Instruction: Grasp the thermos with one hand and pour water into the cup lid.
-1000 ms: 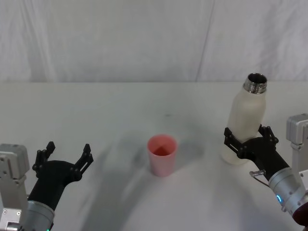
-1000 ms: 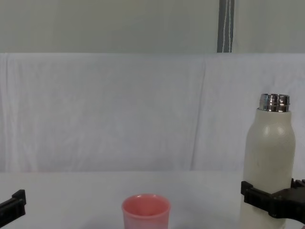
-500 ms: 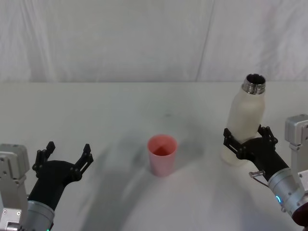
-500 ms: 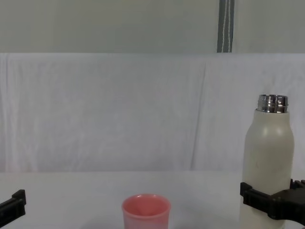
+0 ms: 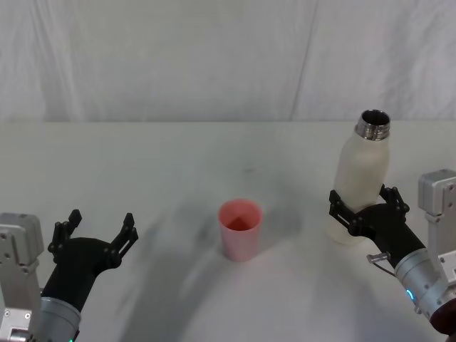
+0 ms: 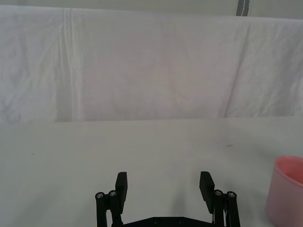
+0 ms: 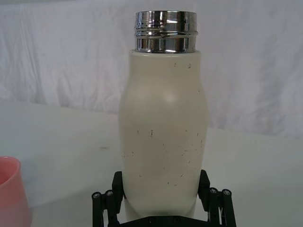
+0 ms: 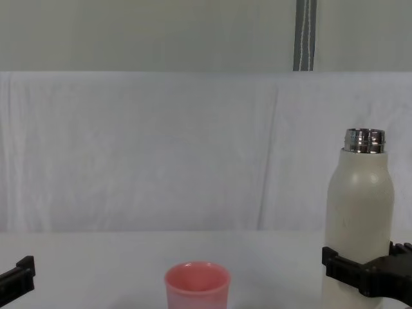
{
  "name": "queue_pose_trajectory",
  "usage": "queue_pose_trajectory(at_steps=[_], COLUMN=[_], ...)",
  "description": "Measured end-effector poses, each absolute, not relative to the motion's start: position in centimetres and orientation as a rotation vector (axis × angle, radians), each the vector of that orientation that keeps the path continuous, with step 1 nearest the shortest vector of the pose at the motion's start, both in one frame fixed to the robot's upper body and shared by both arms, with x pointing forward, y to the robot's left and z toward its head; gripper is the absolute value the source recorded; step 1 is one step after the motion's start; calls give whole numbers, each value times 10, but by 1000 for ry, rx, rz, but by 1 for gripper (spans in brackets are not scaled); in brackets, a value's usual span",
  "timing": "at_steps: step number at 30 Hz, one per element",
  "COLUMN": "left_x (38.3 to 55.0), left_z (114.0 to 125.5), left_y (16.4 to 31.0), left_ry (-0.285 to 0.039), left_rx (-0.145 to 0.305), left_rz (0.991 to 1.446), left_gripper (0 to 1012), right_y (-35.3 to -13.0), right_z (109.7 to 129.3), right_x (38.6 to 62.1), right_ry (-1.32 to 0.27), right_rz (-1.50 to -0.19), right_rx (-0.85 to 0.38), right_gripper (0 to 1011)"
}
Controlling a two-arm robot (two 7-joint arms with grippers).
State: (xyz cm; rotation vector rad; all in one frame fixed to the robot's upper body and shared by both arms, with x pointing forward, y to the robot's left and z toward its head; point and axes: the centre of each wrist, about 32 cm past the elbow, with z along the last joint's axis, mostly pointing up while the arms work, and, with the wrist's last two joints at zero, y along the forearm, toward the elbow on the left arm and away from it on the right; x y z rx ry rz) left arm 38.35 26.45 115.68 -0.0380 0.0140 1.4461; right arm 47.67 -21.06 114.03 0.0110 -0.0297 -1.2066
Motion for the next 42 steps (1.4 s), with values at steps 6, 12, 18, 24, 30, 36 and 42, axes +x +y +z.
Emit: queue_pose_trajectory(at_steps=[6, 12, 18, 24, 30, 36, 42], left_x=[384, 384, 384, 384, 384, 384, 384], left_z=[1157, 1157, 1157, 1157, 1157, 1157, 1157], left_y=[265, 265, 265, 265, 265, 265, 265], left_ry=[14, 14, 14, 14, 14, 14, 14], left_rx=[-38, -38, -38, -38, -38, -38, -38], left_rz=[1446, 1446, 1446, 1446, 1446, 1446, 1446], left_gripper=[1001, 1001, 1001, 1001, 1001, 1001, 1001], right_y=[-210, -211, -210, -210, -211, -211, -211], right_z=[1140, 1140, 1141, 1141, 1141, 1141, 1141], right_x=[477, 477, 477, 477, 477, 477, 477], right_ry=[-30, -29, -30, -29, -29, -28, -28], right_rz=[-1207, -1207, -1207, -1207, -1207, -1207, -1207], right_rx=[11, 11, 12, 12, 12, 12, 12], right_gripper=[955, 955, 985, 1001, 1001, 1001, 1001])
